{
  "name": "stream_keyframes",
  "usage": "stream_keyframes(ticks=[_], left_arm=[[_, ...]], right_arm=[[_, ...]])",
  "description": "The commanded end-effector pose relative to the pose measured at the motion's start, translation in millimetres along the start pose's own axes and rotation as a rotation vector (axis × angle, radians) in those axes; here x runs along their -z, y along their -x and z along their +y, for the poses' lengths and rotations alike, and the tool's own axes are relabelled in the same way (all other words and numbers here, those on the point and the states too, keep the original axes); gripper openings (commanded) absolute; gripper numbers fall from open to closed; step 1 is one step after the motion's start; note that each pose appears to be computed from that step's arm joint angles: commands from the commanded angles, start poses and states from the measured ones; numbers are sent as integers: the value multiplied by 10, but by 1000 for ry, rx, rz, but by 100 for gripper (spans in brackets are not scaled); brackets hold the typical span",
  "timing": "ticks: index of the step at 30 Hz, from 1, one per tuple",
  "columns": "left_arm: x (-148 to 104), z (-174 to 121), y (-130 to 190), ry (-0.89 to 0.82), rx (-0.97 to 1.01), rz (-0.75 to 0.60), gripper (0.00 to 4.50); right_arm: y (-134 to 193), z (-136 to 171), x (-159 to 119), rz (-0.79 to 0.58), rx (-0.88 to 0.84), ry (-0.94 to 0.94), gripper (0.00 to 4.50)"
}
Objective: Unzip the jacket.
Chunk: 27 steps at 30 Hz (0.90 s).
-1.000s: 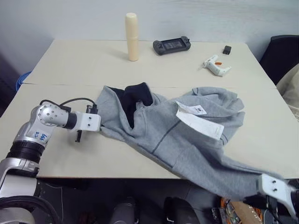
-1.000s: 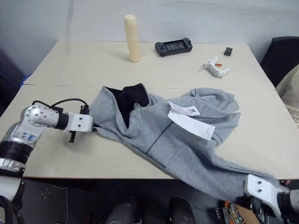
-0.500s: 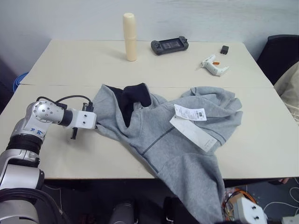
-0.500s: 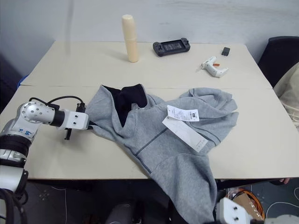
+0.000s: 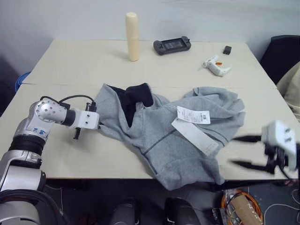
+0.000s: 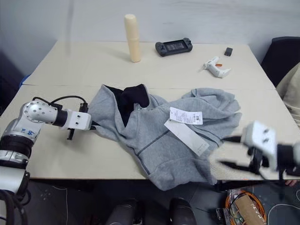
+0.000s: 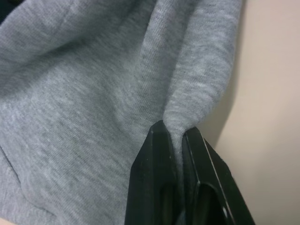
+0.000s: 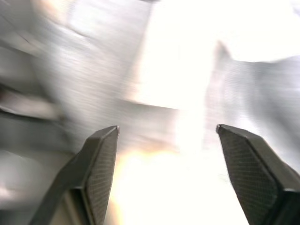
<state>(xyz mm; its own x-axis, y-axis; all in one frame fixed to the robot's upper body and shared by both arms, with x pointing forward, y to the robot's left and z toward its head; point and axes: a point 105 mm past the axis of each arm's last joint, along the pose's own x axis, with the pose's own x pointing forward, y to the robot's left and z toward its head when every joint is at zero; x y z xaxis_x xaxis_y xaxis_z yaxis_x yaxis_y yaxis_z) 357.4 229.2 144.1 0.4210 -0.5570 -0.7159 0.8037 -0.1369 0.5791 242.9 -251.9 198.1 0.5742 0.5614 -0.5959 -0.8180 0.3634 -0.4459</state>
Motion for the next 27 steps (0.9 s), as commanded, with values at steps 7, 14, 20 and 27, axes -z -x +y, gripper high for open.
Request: stream_keyframes(ticks=[7, 14, 20, 27], left_arm=[[-263, 103, 31, -38, -43, -81, 0], [-255, 96, 78, -34, -61, -73, 0], [-237, 92, 114, -31, -69, -66, 0], [-263, 144, 83, -39, -83, -75, 0]], right_arm=[[-445, -701, 487, 286, 61, 534, 341], [-661, -879, 579, 336, 31, 662, 341], [-710, -891, 630, 353, -20, 646, 341], [-682, -838, 699, 381, -88, 602, 181]])
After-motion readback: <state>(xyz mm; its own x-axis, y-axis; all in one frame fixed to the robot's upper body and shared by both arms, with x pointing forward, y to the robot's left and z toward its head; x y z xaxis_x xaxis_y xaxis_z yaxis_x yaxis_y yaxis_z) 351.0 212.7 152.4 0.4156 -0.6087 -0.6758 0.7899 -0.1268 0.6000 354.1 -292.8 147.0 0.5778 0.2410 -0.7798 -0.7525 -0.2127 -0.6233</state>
